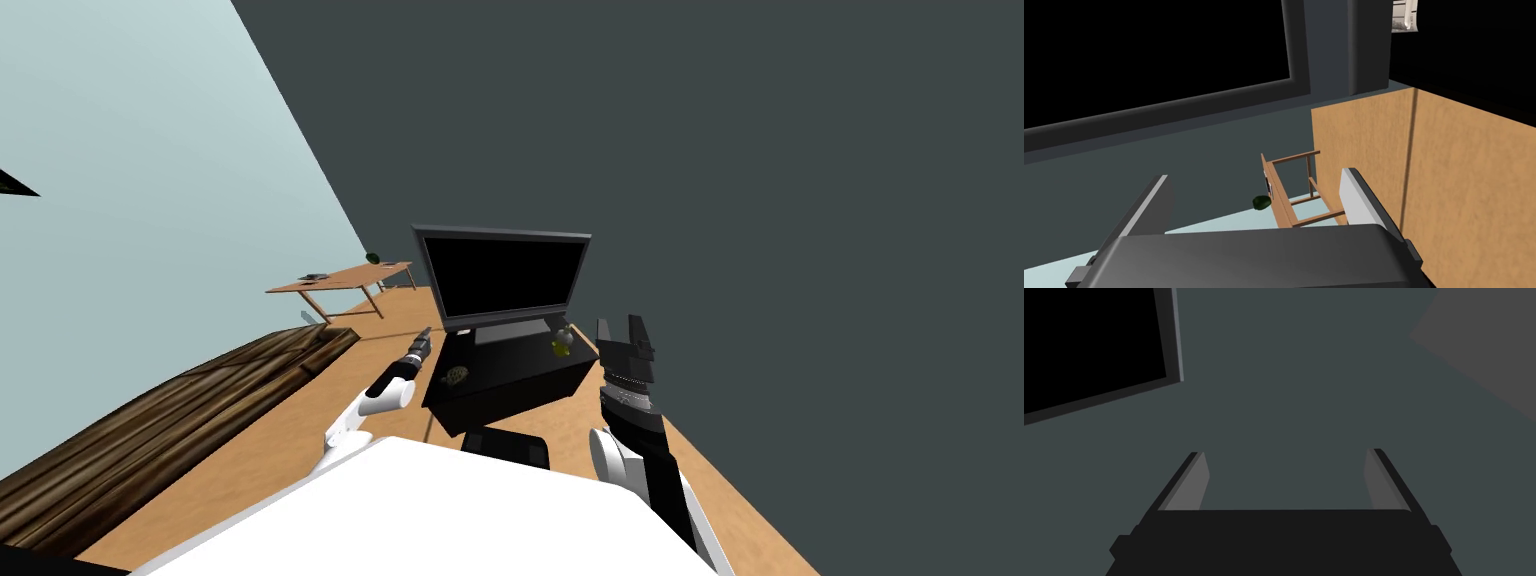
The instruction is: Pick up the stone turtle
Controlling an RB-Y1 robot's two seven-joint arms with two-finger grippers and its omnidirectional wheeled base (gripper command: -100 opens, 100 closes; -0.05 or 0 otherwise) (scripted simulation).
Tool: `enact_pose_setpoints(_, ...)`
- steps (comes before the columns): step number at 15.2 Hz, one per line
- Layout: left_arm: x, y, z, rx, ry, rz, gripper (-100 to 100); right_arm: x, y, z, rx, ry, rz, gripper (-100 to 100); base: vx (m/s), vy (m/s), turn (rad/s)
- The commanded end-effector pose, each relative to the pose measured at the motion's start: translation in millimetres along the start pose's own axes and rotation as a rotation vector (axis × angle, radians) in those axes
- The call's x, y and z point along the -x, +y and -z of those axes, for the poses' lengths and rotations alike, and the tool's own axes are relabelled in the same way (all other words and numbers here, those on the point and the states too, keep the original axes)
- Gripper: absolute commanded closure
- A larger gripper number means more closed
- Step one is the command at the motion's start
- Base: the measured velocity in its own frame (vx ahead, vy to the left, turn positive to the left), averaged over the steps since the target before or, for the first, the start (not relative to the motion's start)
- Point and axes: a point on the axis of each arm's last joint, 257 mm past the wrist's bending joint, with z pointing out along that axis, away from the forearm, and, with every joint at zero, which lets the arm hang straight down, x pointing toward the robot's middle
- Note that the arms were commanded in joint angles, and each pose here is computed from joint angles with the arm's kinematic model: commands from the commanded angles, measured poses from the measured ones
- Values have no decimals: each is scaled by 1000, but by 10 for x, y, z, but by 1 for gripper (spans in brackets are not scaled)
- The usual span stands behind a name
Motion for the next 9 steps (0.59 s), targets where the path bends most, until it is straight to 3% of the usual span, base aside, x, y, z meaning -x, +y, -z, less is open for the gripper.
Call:
enact_pose_setpoints(1,97,186,-79,63,-19,22,-100,0,0,0,0,0,0,0,-37,36,-173)
enact_pose_setpoints(2,110,334,-66,102,-21,22,-100,0,0,0,0,0,0,0,-35,38,-158)
enact_pose_setpoints(3,110,334,-66,102,-21,22,-100,0,0,0,0,0,0,0,-17,21,-63)
enact_pose_setpoints(4,176,482,-84,153,-33,41,-100,0,0,0,0,0,0,0,-18,19,-77)
enact_pose_setpoints(6,189,570,-71,171,-36,42,-100,0,0,0,0,0,0,0,-16,20,-64)
enact_pose_setpoints(9,310,929,-62,281,-62,84,-100,0,0,0,0,0,0,0,-29,28,-141)
